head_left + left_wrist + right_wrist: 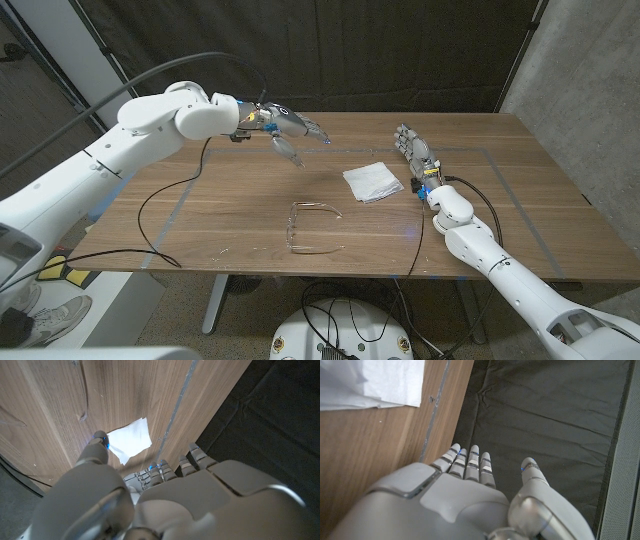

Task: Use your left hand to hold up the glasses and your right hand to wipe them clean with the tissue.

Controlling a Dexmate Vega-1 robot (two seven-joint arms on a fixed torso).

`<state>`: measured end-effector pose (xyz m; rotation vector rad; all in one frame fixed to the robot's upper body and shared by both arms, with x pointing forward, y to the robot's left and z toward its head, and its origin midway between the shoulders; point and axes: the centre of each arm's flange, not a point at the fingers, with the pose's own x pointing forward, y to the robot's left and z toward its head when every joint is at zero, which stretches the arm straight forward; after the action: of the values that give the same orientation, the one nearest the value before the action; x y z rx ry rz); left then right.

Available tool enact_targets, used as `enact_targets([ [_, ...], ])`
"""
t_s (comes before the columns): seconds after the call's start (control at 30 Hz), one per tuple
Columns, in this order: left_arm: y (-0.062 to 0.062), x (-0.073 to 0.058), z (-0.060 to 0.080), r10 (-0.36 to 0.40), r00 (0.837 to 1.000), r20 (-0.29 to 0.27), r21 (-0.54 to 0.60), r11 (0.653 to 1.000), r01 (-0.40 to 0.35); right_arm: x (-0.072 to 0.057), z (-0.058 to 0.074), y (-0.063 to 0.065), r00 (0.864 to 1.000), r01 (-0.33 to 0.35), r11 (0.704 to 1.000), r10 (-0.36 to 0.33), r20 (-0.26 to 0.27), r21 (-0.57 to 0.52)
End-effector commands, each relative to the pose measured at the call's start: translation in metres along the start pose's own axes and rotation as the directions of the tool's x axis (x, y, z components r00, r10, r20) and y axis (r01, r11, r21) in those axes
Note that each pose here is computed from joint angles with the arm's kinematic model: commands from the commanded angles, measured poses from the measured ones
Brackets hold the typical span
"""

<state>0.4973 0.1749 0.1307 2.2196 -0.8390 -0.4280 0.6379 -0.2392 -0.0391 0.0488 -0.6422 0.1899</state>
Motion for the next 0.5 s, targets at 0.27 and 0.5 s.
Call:
enact_targets([
  [0.27, 0.019, 0.01, 0.036, -0.086, 0.991, 0.104, 0.303, 0.951, 0.051, -0.007, -0.006, -0.005, 0.999, 0.038, 0.999, -0.039, 0.01, 0.021],
  [0.5, 0.015, 0.012, 0.047, -0.139, 0.978, 0.157, 0.346, 0.935, 0.077, -0.012, -0.007, -0.007, 0.998, 0.056, 0.998, -0.056, 0.016, 0.029],
])
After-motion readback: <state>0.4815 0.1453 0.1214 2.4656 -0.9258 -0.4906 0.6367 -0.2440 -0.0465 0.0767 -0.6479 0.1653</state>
